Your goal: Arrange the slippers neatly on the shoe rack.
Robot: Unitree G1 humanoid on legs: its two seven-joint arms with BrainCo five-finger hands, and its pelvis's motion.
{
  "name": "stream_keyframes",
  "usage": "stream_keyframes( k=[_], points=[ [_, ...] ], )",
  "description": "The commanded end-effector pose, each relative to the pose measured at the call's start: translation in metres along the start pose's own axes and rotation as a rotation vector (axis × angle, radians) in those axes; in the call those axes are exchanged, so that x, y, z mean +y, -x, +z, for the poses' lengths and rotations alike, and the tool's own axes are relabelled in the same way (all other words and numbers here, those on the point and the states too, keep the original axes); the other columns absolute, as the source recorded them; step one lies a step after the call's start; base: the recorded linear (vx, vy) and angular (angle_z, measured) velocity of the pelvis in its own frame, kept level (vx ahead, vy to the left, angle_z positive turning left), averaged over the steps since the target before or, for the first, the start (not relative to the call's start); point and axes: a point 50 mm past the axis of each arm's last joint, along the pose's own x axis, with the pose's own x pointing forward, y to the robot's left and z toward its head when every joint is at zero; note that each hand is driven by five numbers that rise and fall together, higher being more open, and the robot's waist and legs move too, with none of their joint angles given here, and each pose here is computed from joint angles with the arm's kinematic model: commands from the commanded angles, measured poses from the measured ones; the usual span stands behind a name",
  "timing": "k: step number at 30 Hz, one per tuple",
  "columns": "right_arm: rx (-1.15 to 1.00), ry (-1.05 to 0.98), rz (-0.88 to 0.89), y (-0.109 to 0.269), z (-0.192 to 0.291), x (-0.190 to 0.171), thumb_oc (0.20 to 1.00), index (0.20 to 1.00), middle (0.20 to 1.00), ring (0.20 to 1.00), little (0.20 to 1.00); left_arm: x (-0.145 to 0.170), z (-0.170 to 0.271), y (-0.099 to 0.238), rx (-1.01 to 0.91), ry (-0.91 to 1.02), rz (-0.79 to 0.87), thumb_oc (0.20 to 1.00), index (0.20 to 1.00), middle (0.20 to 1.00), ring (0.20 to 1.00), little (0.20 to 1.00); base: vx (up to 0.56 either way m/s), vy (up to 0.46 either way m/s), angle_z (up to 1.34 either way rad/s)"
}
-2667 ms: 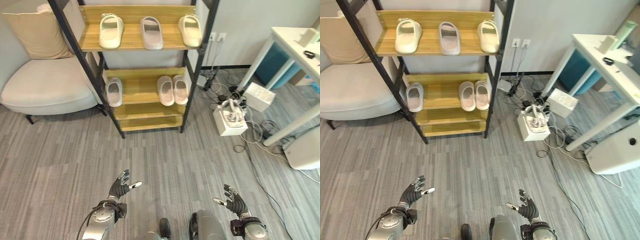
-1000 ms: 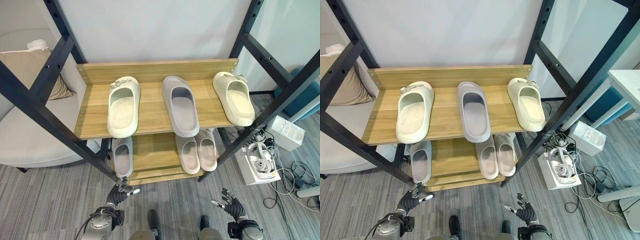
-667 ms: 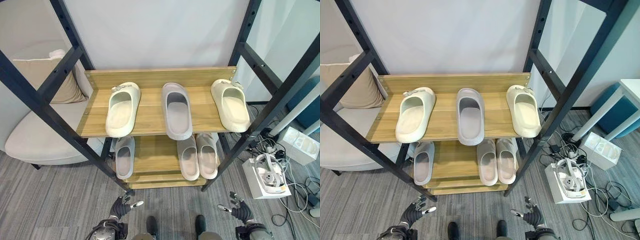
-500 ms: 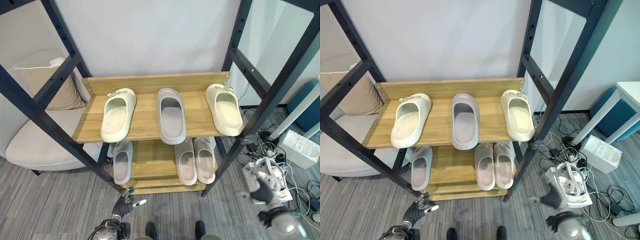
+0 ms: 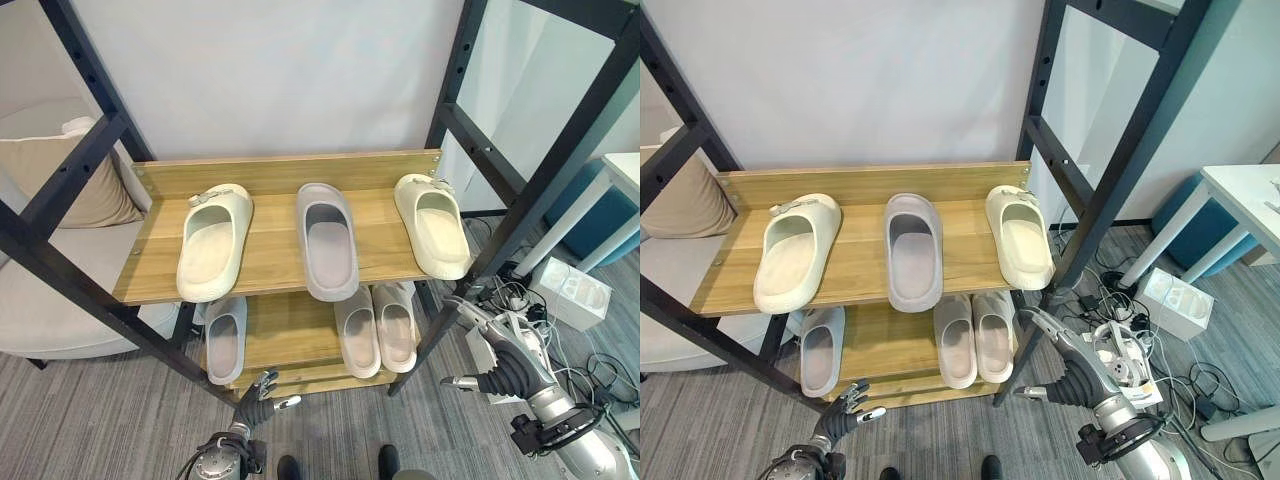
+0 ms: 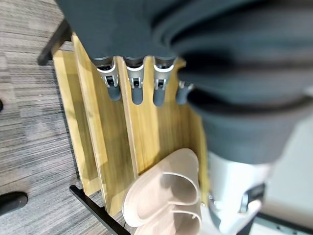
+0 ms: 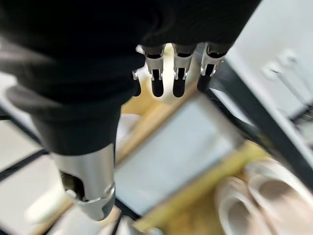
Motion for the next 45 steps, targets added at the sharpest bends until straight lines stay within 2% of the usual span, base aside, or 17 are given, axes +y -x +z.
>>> stream_keyframes(
  k=[1, 7, 8, 10, 16, 27, 33, 45],
  points=[
    [-0.227, 0.116, -0.146, -0.015, 0.027, -0.028, 1.0, 1.0, 1.0, 1.0, 1.0, 0.004, 0.023, -0.012, -0.109, -0.042, 0.001, 1.0, 1.0, 1.0, 1.0, 1.0, 0.0, 0.0, 0.0],
    [-0.44, 0.281, -0.351, -0.037, 0.057, -0.059, 1.0, 1.0, 1.0, 1.0, 1.0, -0.006, 0.028, -0.018, -0.116, -0.017, -0.012, 1.0, 1.0, 1.0, 1.0, 1.0, 0.0, 0.038, 0.0],
    [-0.441, 0.282, -0.352, -0.037, 0.057, -0.059, 1.0, 1.0, 1.0, 1.0, 1.0, -0.006, 0.028, -0.018, -0.117, -0.016, -0.012, 1.0, 1.0, 1.0, 1.0, 1.0, 0.01, 0.042, 0.02],
    [-0.465, 0.362, -0.475, -0.05, 0.059, -0.075, 1.0, 1.0, 1.0, 1.0, 1.0, -0.008, 0.025, -0.019, -0.102, 0.002, -0.012, 1.0, 1.0, 1.0, 1.0, 1.0, 0.02, 0.039, 0.02],
    [-0.373, 0.374, -0.582, -0.071, 0.04, -0.089, 1.0, 1.0, 1.0, 1.0, 1.0, -0.002, 0.017, -0.016, -0.066, 0.014, 0.021, 1.0, 1.0, 1.0, 1.0, 1.0, 0.01, 0.011, 0.03],
    [-0.171, 0.312, -0.619, -0.093, -0.005, -0.104, 1.0, 1.0, 1.0, 1.0, 1.0, 0.019, -0.001, -0.001, -0.014, 0.044, 0.088, 1.0, 1.0, 1.0, 1.0, 1.0, 0.03, 0.023, 0.14],
    [-0.189, 0.264, -0.654, -0.104, -0.001, -0.105, 1.0, 1.0, 1.0, 1.0, 1.0, 0.024, -0.003, 0.001, -0.006, 0.048, 0.106, 1.0, 1.0, 1.0, 1.0, 1.0, 0.02, 0.032, 0.12],
    [-0.292, 0.157, -0.591, -0.113, 0.021, -0.077, 1.0, 1.0, 1.0, 1.0, 1.0, 0.021, -0.001, -0.003, -0.013, 0.064, 0.113, 1.0, 1.0, 1.0, 1.0, 1.0, 0.01, 0.021, 0.07]
  ],
)
